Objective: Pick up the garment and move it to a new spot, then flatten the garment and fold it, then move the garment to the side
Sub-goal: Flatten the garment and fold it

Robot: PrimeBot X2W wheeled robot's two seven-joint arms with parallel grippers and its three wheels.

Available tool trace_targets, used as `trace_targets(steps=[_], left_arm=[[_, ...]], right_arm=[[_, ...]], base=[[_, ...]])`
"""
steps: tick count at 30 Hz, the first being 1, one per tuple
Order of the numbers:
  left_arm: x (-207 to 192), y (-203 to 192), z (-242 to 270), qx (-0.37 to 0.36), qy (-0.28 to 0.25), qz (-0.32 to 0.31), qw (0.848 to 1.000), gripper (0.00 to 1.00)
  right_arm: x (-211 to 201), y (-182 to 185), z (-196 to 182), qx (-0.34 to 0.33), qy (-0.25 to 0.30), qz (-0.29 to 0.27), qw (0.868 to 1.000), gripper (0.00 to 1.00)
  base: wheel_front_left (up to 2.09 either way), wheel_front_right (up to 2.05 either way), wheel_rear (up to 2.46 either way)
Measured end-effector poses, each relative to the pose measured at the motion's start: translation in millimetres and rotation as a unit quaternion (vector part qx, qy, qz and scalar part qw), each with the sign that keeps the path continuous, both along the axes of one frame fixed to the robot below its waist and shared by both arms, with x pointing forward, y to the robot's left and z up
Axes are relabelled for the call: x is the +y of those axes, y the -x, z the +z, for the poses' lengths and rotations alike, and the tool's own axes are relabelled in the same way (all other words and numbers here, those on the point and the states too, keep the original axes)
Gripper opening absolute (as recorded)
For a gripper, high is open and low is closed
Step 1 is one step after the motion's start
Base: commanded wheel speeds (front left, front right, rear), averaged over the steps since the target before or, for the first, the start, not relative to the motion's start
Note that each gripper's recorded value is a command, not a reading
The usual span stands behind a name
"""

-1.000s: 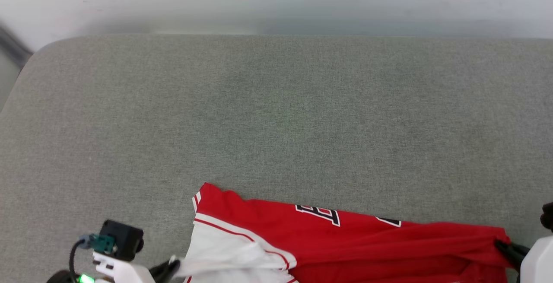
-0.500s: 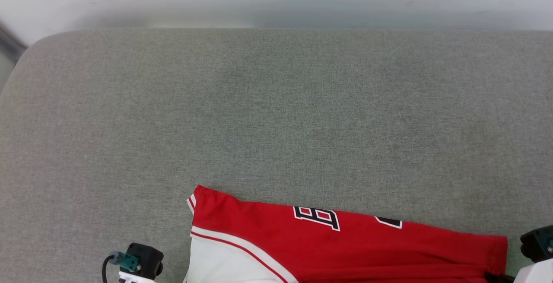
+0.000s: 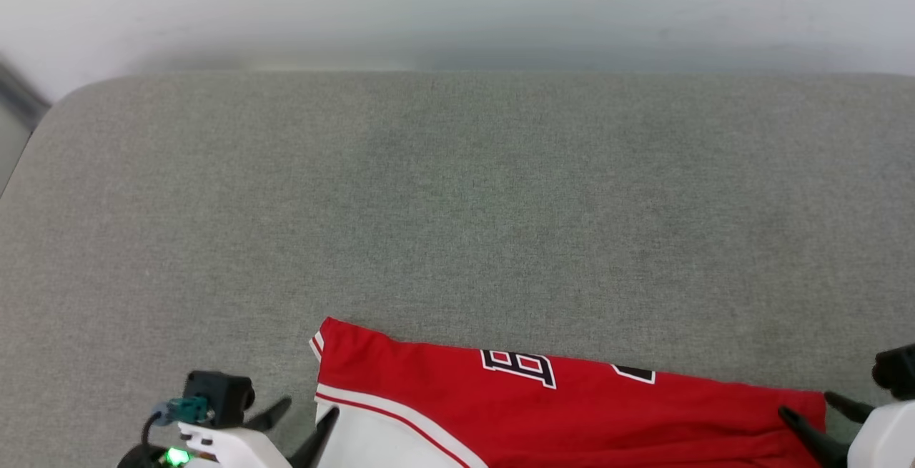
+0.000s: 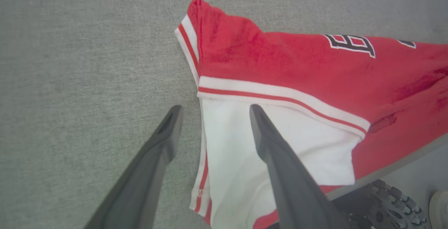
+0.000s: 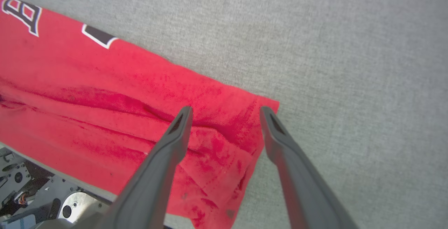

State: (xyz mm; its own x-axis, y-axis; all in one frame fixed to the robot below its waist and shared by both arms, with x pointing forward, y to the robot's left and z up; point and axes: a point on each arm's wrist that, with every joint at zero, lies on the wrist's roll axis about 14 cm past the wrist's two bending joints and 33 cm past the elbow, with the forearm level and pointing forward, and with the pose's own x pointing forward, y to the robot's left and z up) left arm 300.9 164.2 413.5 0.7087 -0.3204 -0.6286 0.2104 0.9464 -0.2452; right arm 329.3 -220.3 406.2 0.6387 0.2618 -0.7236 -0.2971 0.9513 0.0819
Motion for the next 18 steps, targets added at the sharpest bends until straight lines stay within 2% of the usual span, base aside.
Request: trace_targets(steps=[2, 3, 4, 5, 8, 11, 13, 14, 16, 17, 18], left_arm=[[3.1, -15.2, 18.7, -0.055, 0.002, 0.019, 0.998, 1.00], [8.5, -24.3, 33.8, -0.102, -0.010, 0.030, 0.994, 1.00], [8.5, -24.3, 33.8, -0.102, -0.010, 0.030, 0.994, 1.00], [17.2, -38.3, 58.0, -0.170, -0.010, 0.061, 0.984, 1.00], [26.6, -50.5, 90.8, -0.262, 0.001, 0.106, 0.959, 1.00], [48.2, -52.4, 104.3, -0.322, -0.046, 0.142, 0.935, 1.00], [52.3, -53.9, 113.4, -0.349, -0.055, 0.164, 0.921, 1.00], [52.3, -53.9, 113.4, -0.349, -0.055, 0.164, 0.921, 1.00], [56.6, -56.6, 126.0, -0.380, -0.070, 0.183, 0.904, 1.00], [56.6, -56.6, 126.0, -0.380, -0.070, 0.183, 0.904, 1.00], [57.0, -57.1, 134.9, -0.400, -0.077, 0.188, 0.894, 1.00]], right_arm=[[0.8, -5.9, 14.1, -0.022, -0.017, -0.012, 1.000, 1.00], [0.4, -11.4, 27.6, -0.042, -0.042, -0.036, 0.998, 1.00], [0.4, -11.4, 27.6, -0.042, -0.042, -0.036, 0.998, 1.00], [-3.0, -10.7, 33.6, -0.048, -0.053, -0.057, 0.996, 1.00], [-10.3, -4.0, 33.4, -0.044, -0.071, -0.098, 0.992, 1.00], [-11.4, 5.0, 26.4, -0.028, -0.086, -0.128, 0.988, 1.00], [-15.4, 8.9, 20.8, -0.018, -0.085, -0.146, 0.986, 1.00], [-15.4, 8.9, 20.8, -0.018, -0.085, -0.146, 0.986, 1.00], [-22.9, 14.1, 10.3, -0.003, -0.088, -0.183, 0.979, 1.00], [-22.9, 14.1, 10.3, -0.003, -0.088, -0.183, 0.979, 1.00], [-23.0, 16.2, 2.9, 0.008, -0.094, -0.201, 0.975, 1.00]], base=[[0.00, 0.00, 0.00], [0.00, 0.00, 0.00], [0.00, 0.00, 0.00], [0.00, 0.00, 0.00], [0.00, 0.00, 0.00], [0.00, 0.00, 0.00], [0.00, 0.00, 0.00], [0.00, 0.00, 0.00], [0.00, 0.00, 0.00], [0.00, 0.00, 0.00], [0.00, 0.00, 0.00]])
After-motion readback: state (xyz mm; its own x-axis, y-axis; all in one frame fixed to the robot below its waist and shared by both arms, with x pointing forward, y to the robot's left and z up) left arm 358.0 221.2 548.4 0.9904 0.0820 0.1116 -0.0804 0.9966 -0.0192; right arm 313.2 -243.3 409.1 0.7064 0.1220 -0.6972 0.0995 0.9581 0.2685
